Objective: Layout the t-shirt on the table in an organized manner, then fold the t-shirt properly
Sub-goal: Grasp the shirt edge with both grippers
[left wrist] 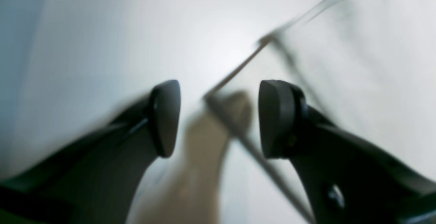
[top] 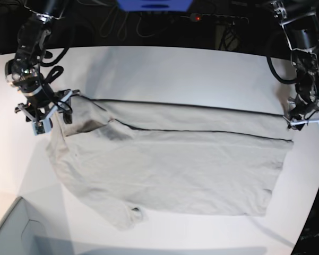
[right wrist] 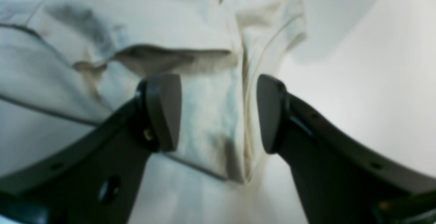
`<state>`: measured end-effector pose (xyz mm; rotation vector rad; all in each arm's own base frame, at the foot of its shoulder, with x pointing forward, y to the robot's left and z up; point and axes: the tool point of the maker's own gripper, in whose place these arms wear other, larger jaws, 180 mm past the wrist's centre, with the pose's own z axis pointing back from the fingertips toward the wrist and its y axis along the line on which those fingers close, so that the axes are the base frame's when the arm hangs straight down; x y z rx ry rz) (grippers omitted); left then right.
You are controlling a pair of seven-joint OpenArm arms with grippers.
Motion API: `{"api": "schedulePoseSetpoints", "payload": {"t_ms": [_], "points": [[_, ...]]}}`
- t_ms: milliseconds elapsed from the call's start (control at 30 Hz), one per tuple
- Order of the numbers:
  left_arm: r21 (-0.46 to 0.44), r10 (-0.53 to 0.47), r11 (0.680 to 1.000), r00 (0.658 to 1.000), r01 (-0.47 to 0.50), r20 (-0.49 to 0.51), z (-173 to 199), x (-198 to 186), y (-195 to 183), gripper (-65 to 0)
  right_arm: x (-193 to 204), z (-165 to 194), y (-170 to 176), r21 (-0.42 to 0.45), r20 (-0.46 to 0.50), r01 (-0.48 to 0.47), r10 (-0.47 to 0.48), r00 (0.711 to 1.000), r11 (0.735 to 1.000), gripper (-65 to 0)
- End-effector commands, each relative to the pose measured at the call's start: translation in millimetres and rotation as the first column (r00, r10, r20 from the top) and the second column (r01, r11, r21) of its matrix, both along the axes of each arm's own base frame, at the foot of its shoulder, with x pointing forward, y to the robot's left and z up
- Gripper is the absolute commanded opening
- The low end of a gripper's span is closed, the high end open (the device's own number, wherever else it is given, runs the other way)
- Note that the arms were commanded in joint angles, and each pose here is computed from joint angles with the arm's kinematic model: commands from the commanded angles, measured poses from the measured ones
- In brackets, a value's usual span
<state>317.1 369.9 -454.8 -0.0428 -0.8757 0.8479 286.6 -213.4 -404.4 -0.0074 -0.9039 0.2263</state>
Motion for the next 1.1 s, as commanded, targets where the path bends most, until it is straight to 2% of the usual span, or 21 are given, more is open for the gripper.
{"api": "schedulePoseSetpoints", "payload": {"t_ms": [0,167,200,267,400,433,533,733,833,900,967,1067], "points": [[0.014,-0.007,1.0,0.999,0.007,0.05,18.9,19.5,5.8,-29.6,4.9,10.0,-2.4,-0.002,0.04,-0.012,0.012,0.999,1.0,-29.8],[-0.007,-0.005,1.0,0.999,0.005,0.035,12.2,24.1,2.3,-30.1,-8.1,5.7,-24.5,-0.012,0.022,0.05,-0.049,0.999,0.999,-29.7],[-0.008,-0.005,1.0,0.999,0.005,0.034,11.7,23.8,2.3,-31.8,-9.1,5.9,-27.6,-0.013,0.022,0.059,-0.058,0.998,0.998,-29.7],[-0.009,-0.004,1.0,1.0,0.004,0.031,10.7,23.2,2.3,-39.8,-13.7,0.0,-32.6,-0.008,0.006,0.075,-0.075,0.997,0.997,-29.7],[-0.009,-0.004,1.0,0.999,0.004,0.032,10.5,23.4,1.7,-62.8,-23.3,-22.0,-43.2,0.006,-0.058,0.095,-0.094,0.994,0.995,-29.8],[-0.01,-0.004,1.0,1.0,0.004,0.031,10.3,23.3,1.5,-65.0,-25.9,-27.1,-43.4,0.012,-0.072,0.098,-0.097,0.993,0.995,-29.8],[-0.01,-0.004,1.0,1.0,0.004,0.029,9.8,22.6,1.5,-63.4,-30.3,-36.3,-41.3,0.027,-0.097,0.101,-0.098,0.99,0.995,-29.8],[-0.01,0.0,1.0,1.0,0.0,0.029,10.0,21.4,3.4,-65.0,-31.7,-49.8,-36.5,0.057,-0.13,0.107,-0.099,0.987,0.993,-30.2],[-0.006,-0.004,1.0,1.0,0.005,0.028,10.7,21.9,3.6,-65.0,-30.4,-51.2,-39.4,0.055,-0.134,0.106,-0.098,0.986,0.993,-37.8],[0.005,-0.008,1.0,0.999,0.007,0.032,15.7,23.0,8.3,-65.0,-29.4,-49.6,-42.5,0.048,-0.131,0.105,-0.098,0.986,0.993,-49.1],[0.009,-0.01,1.0,0.999,0.01,0.043,19.8,25.5,8.4,-65.0,-26.0,-44.7,-44.6,0.04,-0.117,0.102,-0.097,0.988,0.994,-65.0],[0.039,-0.019,0.999,0.997,0.016,0.078,37.0,32.3,15.5,-65.0,-11.7,-23.1,-55.3,-0.001,-0.061,0.093,-0.093,0.994,0.996,-64.6]]}}
